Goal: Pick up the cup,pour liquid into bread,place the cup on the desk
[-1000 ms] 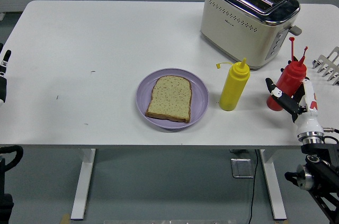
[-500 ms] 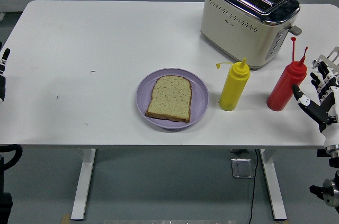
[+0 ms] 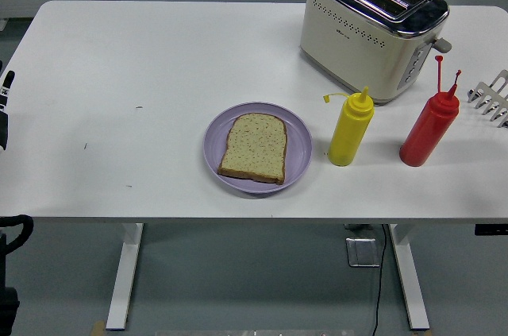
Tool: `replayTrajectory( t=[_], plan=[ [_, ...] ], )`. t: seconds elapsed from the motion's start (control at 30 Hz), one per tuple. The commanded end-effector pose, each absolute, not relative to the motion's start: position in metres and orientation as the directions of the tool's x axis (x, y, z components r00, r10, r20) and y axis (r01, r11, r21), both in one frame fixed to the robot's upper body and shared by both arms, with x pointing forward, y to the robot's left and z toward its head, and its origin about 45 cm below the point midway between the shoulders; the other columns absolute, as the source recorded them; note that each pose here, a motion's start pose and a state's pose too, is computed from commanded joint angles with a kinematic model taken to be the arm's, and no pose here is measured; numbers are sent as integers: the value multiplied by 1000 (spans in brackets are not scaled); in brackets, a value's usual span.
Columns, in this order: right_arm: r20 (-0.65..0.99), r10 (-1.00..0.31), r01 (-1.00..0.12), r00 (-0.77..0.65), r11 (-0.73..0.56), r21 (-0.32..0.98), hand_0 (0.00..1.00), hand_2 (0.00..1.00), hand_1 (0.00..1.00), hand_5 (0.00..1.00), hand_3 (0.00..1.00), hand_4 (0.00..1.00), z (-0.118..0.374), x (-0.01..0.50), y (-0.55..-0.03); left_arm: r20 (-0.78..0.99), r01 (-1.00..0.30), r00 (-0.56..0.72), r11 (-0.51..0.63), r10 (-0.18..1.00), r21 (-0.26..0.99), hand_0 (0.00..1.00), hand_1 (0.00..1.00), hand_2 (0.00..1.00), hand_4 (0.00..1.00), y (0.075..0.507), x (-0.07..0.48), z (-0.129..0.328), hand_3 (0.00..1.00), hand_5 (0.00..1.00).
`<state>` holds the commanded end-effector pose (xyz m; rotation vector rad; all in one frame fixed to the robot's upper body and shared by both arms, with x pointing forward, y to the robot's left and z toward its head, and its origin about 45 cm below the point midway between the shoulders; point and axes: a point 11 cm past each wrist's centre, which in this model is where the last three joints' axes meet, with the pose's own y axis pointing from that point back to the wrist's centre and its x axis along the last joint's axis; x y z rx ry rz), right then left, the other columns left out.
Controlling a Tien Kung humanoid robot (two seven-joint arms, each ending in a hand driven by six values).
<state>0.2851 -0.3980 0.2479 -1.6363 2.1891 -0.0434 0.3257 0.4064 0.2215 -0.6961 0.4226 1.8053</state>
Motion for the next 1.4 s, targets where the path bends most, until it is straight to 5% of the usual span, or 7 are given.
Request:
replayTrajectory(
  t=[0.17, 0.2, 0.37, 0.4, 1.4],
  plan=[
    [-515, -830, -909, -215, 363, -206, 881, 901, 834, 500, 948, 841, 251, 293, -415, -645, -940, -228, -337, 730, -49, 843, 860, 880, 658, 407, 325, 221, 769, 998],
    [-551, -806, -908, -218, 374, -188, 862, 862, 810, 651, 915, 772, 250, 294, -418, -645, -940, -229, -338, 730, -49, 842, 860, 880, 658, 407, 325, 221, 767, 998],
    [-641, -735, -922, -222, 373, -108, 862, 862, 810, 651, 915, 772, 240, 301, -423, -645, -940, -229, -338, 730, -49, 842, 860, 880, 658, 407, 325, 221, 767, 998],
    [-644, -732, -924, -222, 369, -101, 837, 815, 784, 744, 849, 708, 239, 302, -423, -645, -940, -228, -337, 730, -49, 842, 859, 880, 658, 407, 325, 221, 768, 998],
    [-646, -724, -954, -241, 297, 22, 826, 797, 779, 801, 830, 652, 216, 313, -421, -644, -941, -227, -336, 730, -49, 841, 858, 880, 657, 406, 325, 221, 769, 998]
  ],
)
